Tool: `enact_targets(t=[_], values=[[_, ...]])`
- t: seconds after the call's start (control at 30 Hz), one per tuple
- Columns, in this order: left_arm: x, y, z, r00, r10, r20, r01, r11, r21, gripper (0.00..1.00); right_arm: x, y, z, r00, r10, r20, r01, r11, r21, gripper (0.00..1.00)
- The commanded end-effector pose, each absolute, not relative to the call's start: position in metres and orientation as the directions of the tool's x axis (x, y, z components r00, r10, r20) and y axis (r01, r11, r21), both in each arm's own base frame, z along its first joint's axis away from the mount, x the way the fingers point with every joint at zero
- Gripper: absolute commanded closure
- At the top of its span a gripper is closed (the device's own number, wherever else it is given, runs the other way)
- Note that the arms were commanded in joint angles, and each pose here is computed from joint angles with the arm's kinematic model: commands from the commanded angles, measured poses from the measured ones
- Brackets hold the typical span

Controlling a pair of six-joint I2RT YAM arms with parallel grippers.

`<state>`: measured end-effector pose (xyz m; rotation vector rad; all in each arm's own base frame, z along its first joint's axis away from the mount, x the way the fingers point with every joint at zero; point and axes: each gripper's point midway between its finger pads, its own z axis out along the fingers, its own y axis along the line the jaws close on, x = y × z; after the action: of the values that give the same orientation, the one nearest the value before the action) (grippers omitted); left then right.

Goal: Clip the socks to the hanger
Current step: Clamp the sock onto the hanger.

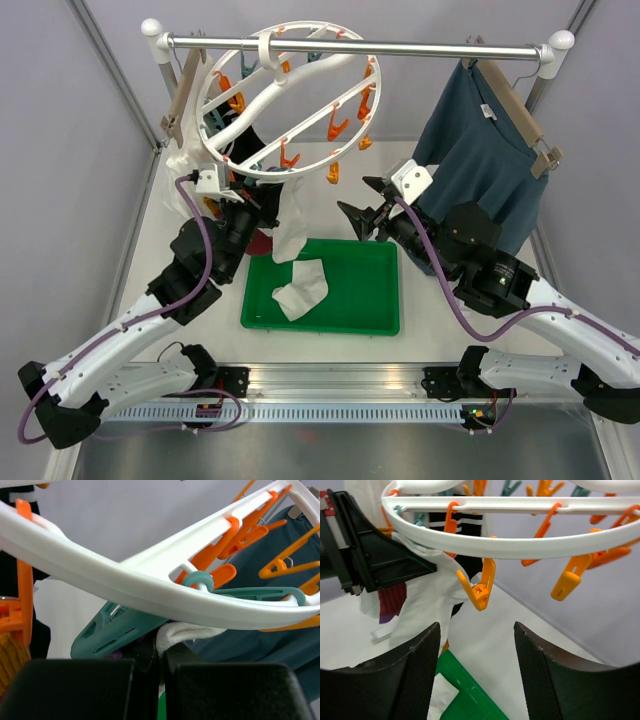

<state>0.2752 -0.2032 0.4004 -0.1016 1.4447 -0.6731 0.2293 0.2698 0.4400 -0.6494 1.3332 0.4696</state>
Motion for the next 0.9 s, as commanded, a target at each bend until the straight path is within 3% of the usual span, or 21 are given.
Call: enact_targets(t=[0.0, 0.87], values=[[0.274, -0.184, 0.405, 0.022, -0.458, -0.889, 0.309, 0.848, -0.429, 0.98, 0.219, 0.286, 0.455, 0.248, -0.025, -0.968, -0.73, 0.653, -0.204, 0.33], [0.266, -0.171, 0.414, 0.065, -0.424, -0.903, 0.312, 0.869, -0.385, 0.98, 0.256, 0.319, 0.486, 0.321, 0.061, -0.945, -0.79, 0.568, -0.232, 0.32]])
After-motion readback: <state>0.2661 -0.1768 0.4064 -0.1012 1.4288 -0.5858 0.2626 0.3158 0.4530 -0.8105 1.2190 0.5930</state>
